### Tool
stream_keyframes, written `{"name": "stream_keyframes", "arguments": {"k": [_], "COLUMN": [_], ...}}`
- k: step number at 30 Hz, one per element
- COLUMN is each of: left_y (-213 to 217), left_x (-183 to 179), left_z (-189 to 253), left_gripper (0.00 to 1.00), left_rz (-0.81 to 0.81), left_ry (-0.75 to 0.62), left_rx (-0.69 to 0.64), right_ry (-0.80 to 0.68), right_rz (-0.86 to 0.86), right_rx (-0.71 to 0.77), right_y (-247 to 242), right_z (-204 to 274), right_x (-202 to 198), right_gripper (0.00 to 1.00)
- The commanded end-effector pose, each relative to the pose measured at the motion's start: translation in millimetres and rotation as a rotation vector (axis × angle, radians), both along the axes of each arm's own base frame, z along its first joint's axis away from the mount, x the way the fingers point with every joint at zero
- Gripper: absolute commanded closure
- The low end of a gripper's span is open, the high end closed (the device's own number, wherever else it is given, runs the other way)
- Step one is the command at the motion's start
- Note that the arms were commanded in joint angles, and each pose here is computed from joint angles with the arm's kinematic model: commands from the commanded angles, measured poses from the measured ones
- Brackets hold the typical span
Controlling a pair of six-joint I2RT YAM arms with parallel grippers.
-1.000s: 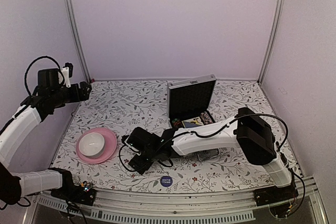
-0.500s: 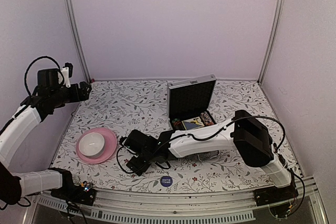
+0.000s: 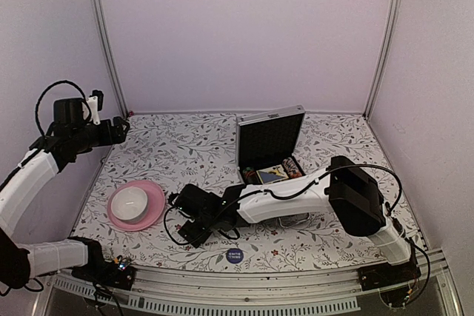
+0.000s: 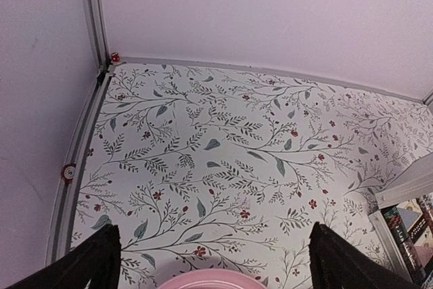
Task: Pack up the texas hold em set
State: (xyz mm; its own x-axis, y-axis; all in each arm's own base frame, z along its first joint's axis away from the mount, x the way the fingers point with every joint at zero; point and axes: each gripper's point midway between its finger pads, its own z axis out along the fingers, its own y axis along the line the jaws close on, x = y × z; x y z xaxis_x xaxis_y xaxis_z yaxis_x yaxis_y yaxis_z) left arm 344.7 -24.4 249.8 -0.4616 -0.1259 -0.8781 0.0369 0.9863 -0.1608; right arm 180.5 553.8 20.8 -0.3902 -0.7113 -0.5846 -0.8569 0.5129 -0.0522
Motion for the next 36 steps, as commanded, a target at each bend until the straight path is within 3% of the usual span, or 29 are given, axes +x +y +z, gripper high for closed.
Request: {"name": "stream_keyframes", "arguments": {"k": [1,24,36], "left_y": [0.9,-0.1,-0.2], "left_x": [-0.5,-0.3,-0.4], "left_z": [5.8,6.5,5.7], "left_gripper": [0.03,0.03,0.03], "left_rz": [-0.01,-0.017,-0.017], "left_ry": [-0.032,-0.034,-0.033], "left_rx": [0.006,0.002,0.003], "right_ry": [0.011,-0.006,-0.082], "right_rz": [-0.022,-0.016,-0.061], "right_rx": [-0.122,-0.081,0.02], "right_y": [-27.0,-21.8,-19.5], "right_z": [-23.0,-6.6,53.4], "right_x": [-5.1,-4.0,10.2], "right_gripper": [0.17,0.35,0.42]}}
